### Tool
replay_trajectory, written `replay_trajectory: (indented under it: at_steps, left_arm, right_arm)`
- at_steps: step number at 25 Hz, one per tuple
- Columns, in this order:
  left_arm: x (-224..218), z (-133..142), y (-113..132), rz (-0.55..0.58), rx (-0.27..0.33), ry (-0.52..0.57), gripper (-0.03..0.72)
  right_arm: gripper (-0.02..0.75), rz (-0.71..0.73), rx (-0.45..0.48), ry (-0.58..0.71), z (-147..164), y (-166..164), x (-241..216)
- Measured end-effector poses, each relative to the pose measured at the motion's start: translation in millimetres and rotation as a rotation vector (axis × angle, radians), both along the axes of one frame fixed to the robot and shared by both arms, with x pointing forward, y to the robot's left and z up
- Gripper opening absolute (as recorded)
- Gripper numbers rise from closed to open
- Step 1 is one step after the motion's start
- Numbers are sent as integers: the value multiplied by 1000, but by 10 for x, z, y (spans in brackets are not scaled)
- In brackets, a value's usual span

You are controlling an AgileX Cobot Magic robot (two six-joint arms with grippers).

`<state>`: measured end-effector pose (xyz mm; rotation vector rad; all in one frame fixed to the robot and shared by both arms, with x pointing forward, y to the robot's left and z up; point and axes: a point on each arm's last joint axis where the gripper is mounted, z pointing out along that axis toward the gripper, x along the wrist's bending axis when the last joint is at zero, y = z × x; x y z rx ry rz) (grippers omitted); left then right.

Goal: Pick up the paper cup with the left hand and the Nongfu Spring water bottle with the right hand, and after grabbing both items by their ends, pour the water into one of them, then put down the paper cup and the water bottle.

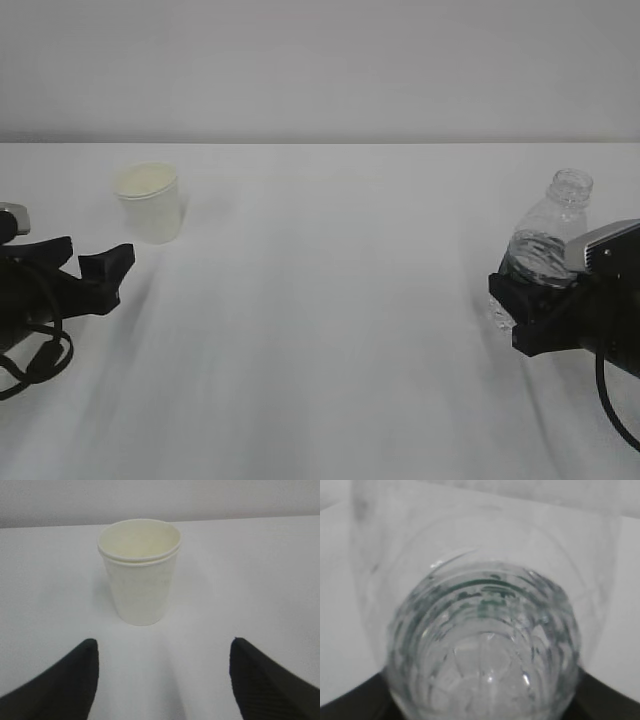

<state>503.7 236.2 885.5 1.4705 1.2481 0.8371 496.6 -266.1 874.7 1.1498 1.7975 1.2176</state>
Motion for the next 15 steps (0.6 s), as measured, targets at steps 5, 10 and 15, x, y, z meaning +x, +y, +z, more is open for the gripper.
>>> replay_trajectory:
  at_steps: [5, 10, 15]
  left_arm:
    - [97, -60, -23, 0, 1, 3, 592]
    - [217, -80, -23, -24, 5, -14, 591]
    - [324, -40, 123, -24, 14, -44, 588]
  right_arm:
    - [445, 0, 0, 0, 0, 0, 0]
    - [445, 0, 0, 0, 0, 0, 0]
    - [445, 0, 0, 0, 0, 0, 0]
